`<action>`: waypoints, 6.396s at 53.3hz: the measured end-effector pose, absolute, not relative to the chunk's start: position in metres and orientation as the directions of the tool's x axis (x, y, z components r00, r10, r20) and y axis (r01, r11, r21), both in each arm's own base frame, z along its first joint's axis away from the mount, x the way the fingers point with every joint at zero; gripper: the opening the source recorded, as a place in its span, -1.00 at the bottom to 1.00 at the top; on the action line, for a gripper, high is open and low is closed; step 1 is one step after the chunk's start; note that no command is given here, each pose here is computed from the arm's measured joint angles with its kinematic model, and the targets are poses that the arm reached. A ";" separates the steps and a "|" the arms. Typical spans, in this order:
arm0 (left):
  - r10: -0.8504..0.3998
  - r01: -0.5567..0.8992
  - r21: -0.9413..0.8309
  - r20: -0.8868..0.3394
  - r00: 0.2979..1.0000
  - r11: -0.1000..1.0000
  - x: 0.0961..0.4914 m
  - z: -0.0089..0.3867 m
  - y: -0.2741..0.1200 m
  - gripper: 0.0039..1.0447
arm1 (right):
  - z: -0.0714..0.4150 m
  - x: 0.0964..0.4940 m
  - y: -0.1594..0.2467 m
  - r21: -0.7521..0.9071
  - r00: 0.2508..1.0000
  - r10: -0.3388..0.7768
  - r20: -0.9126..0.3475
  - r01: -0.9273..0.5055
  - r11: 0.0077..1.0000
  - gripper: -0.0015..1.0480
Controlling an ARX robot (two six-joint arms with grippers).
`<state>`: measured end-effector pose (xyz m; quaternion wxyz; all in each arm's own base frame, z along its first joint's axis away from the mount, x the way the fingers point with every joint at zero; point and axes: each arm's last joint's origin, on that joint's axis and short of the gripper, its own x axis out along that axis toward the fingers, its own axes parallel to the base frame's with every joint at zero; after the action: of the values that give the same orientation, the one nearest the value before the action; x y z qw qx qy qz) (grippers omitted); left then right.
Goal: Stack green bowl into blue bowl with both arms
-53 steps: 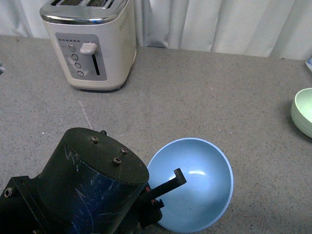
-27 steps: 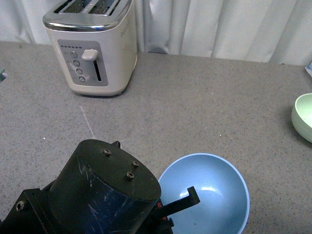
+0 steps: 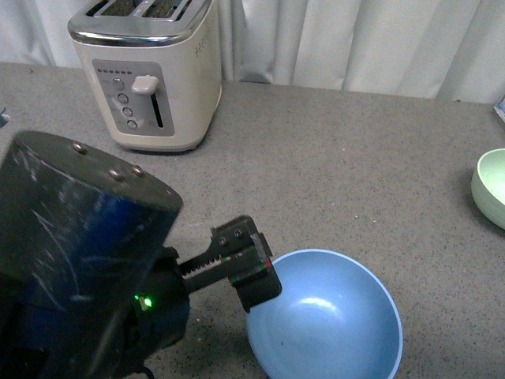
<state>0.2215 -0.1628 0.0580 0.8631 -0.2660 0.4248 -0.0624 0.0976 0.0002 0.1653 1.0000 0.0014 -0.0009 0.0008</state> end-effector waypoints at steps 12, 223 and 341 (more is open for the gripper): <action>-0.058 -0.039 -0.278 -0.332 0.942 0.960 0.210 0.072 -0.107 0.07 | 0.165 0.098 0.000 0.003 1.000 0.001 0.002 -0.001 1.000 0.83; -0.002 0.002 -0.005 0.017 1.000 1.000 0.097 0.170 0.000 0.88 | 0.086 0.258 -0.025 0.254 0.442 -0.608 -0.660 0.892 0.374 0.83; -0.002 0.002 -0.005 0.017 1.000 1.000 0.097 0.170 0.000 0.88 | 0.059 0.261 -0.036 0.264 0.410 -0.472 -0.781 0.901 0.345 -0.97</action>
<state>0.0966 -0.0002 0.1697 1.0000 -0.0024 -0.0087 -0.0008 0.2608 -0.0357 0.0591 0.7618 0.3529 0.3037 -0.4504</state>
